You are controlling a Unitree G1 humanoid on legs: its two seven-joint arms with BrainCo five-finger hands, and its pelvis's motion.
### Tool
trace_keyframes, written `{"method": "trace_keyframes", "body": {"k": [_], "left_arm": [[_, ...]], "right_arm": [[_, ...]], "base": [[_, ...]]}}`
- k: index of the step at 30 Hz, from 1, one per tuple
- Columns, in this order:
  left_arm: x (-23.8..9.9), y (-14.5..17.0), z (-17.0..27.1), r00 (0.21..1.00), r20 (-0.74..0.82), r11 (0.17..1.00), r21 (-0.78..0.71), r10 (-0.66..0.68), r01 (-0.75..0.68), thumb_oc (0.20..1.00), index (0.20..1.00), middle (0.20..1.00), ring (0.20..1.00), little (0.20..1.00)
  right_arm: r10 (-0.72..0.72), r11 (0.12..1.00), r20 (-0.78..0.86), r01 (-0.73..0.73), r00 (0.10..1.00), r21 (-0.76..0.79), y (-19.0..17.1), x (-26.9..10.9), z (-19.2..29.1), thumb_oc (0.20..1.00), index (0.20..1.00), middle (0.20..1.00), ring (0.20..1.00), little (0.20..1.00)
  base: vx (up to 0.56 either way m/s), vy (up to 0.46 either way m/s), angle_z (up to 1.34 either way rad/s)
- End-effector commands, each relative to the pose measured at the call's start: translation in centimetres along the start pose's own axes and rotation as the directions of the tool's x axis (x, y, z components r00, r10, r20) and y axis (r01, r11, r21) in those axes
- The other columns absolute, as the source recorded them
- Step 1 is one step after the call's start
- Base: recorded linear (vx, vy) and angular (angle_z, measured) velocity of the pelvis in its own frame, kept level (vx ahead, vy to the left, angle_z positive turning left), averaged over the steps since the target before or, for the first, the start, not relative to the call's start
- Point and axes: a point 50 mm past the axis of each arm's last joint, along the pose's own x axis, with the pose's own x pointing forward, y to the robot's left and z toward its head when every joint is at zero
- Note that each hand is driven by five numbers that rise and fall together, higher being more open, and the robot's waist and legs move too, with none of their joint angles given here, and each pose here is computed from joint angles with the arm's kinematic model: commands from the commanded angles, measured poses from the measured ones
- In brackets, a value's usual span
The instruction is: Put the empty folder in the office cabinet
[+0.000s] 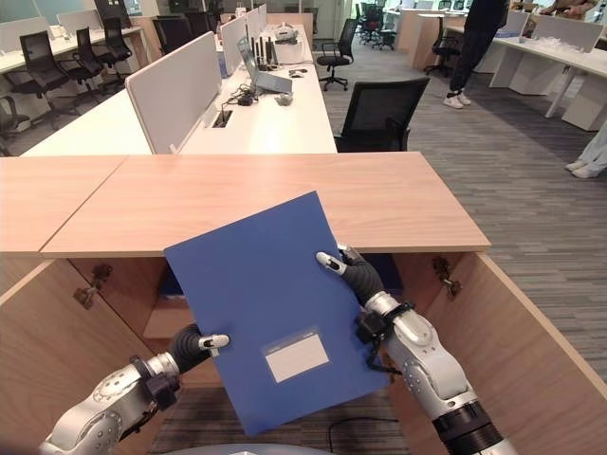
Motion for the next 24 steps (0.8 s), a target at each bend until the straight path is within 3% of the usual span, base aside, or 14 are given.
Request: {"method": "trace_keyframes", "body": {"k": [1,10,11,13,24], "left_arm": [[0.8,-0.5,2.2,0.992,0.126,0.999,0.021,-0.031,0.029,1.000,1.000,1.000,1.000,1.000],[1.2,-0.6,2.0,0.988,0.153,0.999,-0.032,0.006,-0.001,1.000,1.000,1.000,1.000,1.000],[1.2,-0.5,1.8,0.988,0.154,0.999,-0.052,0.020,-0.012,0.925,0.925,0.925,0.925,0.925],[1.2,-0.4,1.5,0.987,0.158,0.997,-0.077,0.041,-0.029,0.200,0.200,0.200,0.200,0.200],[1.1,0.3,1.0,0.974,0.185,0.984,-0.146,0.132,-0.105,0.200,0.200,0.200,0.200,0.200]], "right_arm": [[0.048,0.999,0.180,-0.045,0.982,-0.021,1.3,1.7,2.8,0.200,0.200,0.200,0.200,0.200],[0.053,0.999,0.174,-0.052,0.983,-0.009,1.8,1.7,2.4,0.200,0.200,0.200,0.200,0.200],[0.052,0.999,0.181,-0.052,0.982,-0.005,1.9,1.7,2.5,0.200,0.200,0.200,0.200,0.200],[0.049,0.999,0.183,-0.050,0.982,0.002,1.9,1.7,2.4,0.200,0.200,0.200,0.200,0.200],[0.026,1.000,0.200,-0.028,0.980,0.006,1.8,1.5,2.6,0.200,0.200,0.200,0.200,0.200]], "base": [[0.00,0.000,0.00],[0.00,0.000,0.00],[0.00,0.000,0.03],[0.00,-0.001,0.02],[0.00,0.000,0.00]]}}
